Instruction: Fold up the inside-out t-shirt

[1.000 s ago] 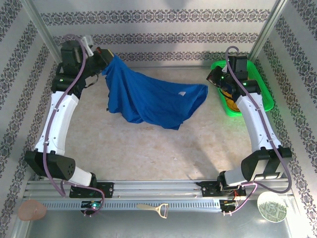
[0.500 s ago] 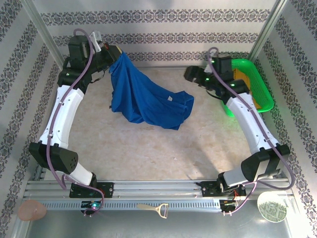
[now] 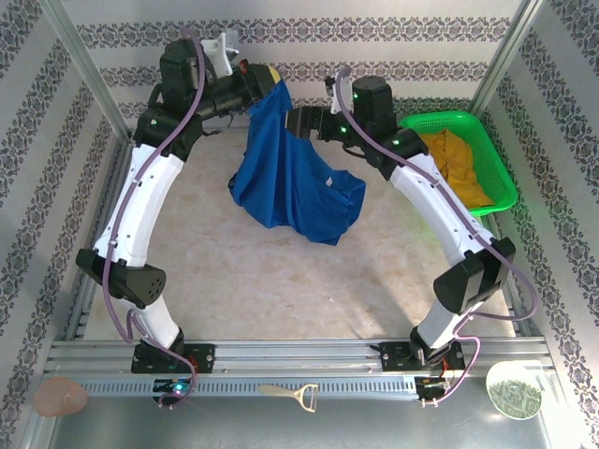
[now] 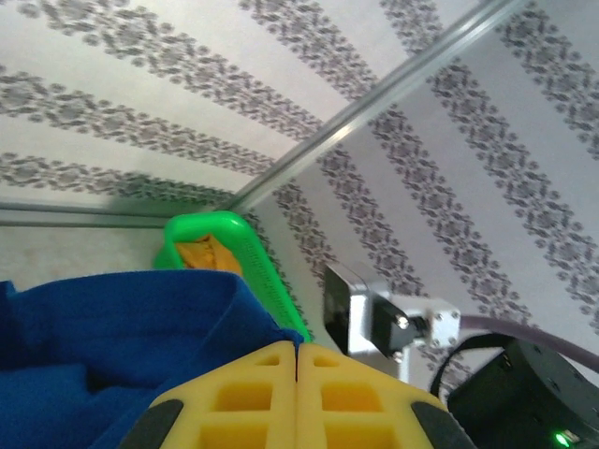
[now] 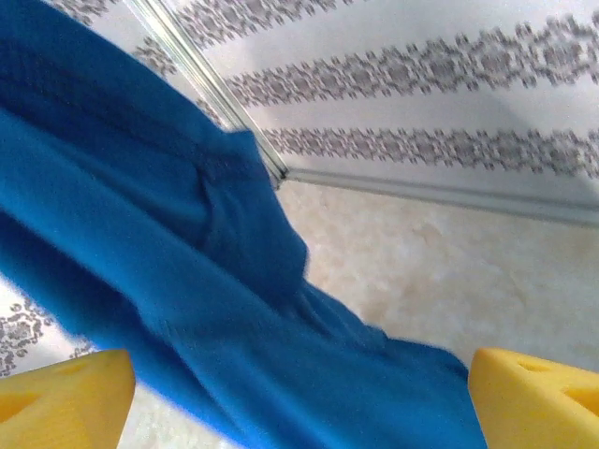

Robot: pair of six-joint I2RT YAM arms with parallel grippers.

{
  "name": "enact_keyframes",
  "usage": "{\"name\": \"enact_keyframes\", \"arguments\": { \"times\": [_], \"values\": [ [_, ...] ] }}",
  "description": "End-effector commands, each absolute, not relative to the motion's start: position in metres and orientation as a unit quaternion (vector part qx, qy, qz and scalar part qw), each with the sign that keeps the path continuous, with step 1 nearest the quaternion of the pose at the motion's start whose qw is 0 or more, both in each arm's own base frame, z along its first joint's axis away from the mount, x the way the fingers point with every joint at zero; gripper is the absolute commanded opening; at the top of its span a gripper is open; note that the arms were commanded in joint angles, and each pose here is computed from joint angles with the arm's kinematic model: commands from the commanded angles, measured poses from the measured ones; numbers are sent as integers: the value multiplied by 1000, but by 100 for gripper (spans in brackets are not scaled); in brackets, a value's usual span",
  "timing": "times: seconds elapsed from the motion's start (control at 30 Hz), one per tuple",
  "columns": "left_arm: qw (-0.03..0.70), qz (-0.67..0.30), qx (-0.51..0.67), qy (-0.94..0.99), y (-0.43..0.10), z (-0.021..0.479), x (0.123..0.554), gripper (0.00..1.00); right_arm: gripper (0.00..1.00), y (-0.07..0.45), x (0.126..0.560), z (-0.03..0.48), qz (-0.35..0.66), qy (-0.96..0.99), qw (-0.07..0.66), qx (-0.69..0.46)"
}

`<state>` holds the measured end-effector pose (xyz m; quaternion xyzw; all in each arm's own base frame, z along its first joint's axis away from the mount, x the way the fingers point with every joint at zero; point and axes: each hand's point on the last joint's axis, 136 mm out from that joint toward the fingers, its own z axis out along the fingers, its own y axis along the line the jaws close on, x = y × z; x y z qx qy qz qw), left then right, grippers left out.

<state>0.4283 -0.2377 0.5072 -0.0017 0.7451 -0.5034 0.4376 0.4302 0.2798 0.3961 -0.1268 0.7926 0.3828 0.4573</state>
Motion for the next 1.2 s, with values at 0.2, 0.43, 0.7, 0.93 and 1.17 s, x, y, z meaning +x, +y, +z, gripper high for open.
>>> {"name": "enact_keyframes", "arguments": {
  "times": [0.2,0.43,0.7,0.93,1.17],
  "values": [
    [406,-541,22,737,-266,521,414,0,66,316,441,440,435,732,481,-208],
    [437,-492,-7,753,-244,505,436,49,0,263,450,437,423,755,484,-128],
    [417,-434,-113,791,-182,397,449,81,0,161,382,297,329,844,424,19],
    [301,-312,-122,893,-164,234,434,84,0,131,294,152,250,905,321,120],
    [218,-208,-103,948,-151,141,429,82,0,124,273,131,223,919,305,110]
  ]
}}
